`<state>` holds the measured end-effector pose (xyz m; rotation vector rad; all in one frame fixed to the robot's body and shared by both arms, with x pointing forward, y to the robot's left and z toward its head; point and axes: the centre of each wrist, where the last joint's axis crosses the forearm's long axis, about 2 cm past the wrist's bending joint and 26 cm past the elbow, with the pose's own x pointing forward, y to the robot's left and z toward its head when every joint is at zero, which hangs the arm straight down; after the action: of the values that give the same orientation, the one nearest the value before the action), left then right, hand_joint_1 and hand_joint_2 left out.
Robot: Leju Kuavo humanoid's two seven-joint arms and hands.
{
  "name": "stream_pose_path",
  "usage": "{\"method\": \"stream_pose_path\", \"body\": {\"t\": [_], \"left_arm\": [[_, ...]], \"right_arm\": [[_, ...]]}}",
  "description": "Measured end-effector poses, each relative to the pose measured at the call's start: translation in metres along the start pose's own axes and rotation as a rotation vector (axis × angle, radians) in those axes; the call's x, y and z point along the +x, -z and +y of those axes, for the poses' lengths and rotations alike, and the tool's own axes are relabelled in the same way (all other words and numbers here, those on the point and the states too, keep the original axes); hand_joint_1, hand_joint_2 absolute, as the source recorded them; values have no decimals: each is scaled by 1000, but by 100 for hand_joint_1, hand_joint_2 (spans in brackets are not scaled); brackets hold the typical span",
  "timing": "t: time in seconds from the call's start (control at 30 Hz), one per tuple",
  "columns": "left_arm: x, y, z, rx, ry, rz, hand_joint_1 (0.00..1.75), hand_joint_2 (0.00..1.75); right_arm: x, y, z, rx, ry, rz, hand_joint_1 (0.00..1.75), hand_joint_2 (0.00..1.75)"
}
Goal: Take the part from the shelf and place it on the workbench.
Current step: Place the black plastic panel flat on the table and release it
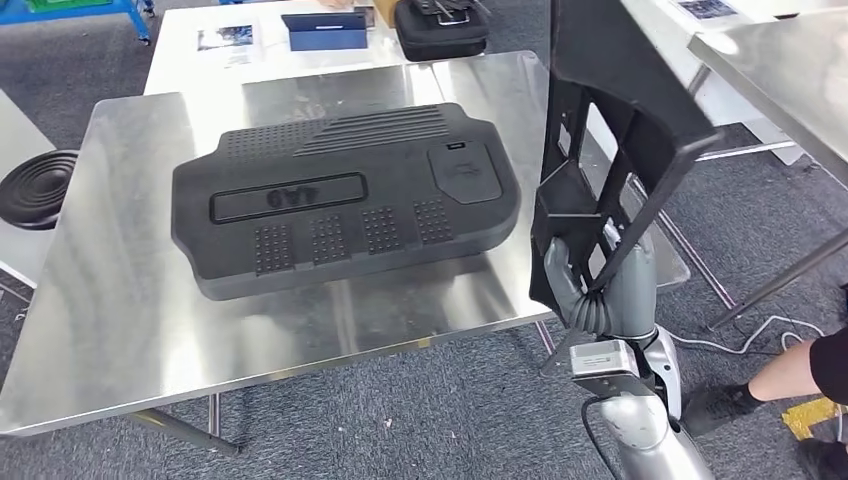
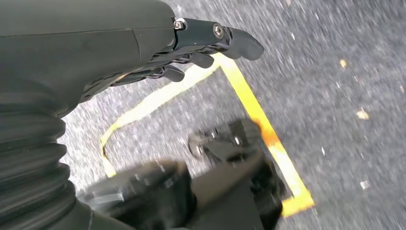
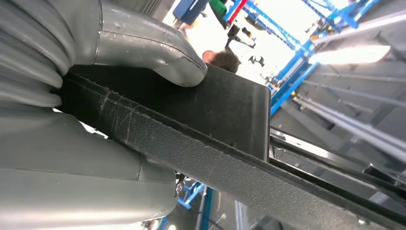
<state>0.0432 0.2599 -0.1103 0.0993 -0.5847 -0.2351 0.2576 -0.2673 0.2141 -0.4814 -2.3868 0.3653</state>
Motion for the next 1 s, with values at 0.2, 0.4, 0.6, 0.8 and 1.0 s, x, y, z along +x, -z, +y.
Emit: {"method": "stream_pose_path", "body": {"t": [0.2, 0.4, 0.6, 0.8, 1.0], "left_arm": [[0, 0, 0, 0, 0, -1, 0, 175], [0, -1, -2, -2, -2, 0, 0, 175], [-2, -1, -1, -1, -1, -3, 0, 175], [-2, -1, -1, -14, -4, -1, 0, 175], [-1, -1, -1, -20, 2, 19, 0, 175]], "right_arm": [[0, -2, 1, 5, -1, 4, 175, 175], [0, -1, 1, 7, -2, 2, 175, 175], [0, -2, 2, 3, -1, 3, 175, 175], [0, -2, 3, 4, 0, 3, 175, 175], [1, -2, 3, 11, -9, 5, 175, 175]]}}
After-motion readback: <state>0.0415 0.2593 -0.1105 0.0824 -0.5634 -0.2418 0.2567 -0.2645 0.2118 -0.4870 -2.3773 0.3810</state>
